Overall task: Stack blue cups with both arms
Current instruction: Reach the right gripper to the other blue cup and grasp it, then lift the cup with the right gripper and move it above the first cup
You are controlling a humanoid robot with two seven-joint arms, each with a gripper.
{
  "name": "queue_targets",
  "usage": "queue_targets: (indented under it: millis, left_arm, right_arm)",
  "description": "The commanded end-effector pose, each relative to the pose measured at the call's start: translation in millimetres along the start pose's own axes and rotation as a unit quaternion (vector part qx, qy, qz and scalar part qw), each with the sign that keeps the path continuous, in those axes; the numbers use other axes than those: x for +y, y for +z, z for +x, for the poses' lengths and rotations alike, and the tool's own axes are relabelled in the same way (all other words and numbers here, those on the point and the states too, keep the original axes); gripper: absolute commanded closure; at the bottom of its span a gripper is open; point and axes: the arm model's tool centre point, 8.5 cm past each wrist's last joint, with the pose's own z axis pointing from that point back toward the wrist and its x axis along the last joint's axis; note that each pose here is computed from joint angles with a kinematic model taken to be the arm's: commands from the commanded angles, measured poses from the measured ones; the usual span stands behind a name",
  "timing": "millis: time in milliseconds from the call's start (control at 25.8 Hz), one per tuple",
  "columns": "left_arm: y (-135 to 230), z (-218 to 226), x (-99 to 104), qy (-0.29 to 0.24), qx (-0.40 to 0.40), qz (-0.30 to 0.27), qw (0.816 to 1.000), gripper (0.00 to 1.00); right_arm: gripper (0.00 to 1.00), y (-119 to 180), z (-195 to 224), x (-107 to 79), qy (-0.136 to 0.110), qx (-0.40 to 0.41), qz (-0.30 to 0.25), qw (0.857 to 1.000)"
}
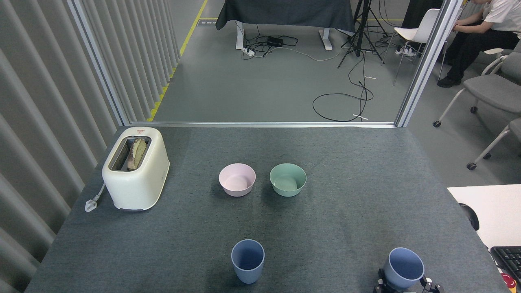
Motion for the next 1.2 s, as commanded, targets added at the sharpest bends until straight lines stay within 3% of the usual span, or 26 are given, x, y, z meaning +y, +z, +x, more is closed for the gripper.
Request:
queue_targets:
  millis: [0, 155, 310, 503, 619, 813, 968, 1161]
  left_arm:
    - [0, 0, 0, 0.000, 0.000, 0.001, 1.000, 0.00]
    - [1, 0, -1, 0.000, 0.001, -0.002, 1.000, 0.00]
    - [1, 0, -1, 0.004, 0.002, -0.002, 1.000, 0.00]
    - [1, 1, 0, 0.007, 0.002, -0.001, 1.000, 0.00]
    - [1, 2, -1, 0.007, 0.000, -0.002, 1.000, 0.00]
    - [2, 1, -2, 0.006, 0.001, -0.004, 1.000, 0.00]
    - [3, -1, -2, 0.005, 0.002, -0.004, 1.000, 0.00]
    - [3, 0, -2, 0.005, 0.002, -0.004, 1.000, 0.00]
  right_arm:
    - [0.21, -2, -2, -1.7, 0.004, 0.000, -0.002, 1.000]
    - [0.34, -1, -1, -1.2, 0.007, -0.001, -0.002, 1.000]
    - [0.37, -4, 4, -9.3, 0.012, -0.006, -0.015, 1.000]
    - [0.37, -20, 32, -54.5, 0.020, -0.045, -0.075, 0.996]
    - [0.37, -49, 83, -85.4, 0.017, -0.095, -0.091, 0.991]
    - [0.35, -68, 192, -125.1, 0.009, -0.167, -0.111, 0.980]
    - [0.35, -55, 265, -144.7, -0.009, -0.229, -0.109, 0.967]
    - [0.34, -30, 296, -160.7, -0.007, -0.268, -0.121, 0.956]
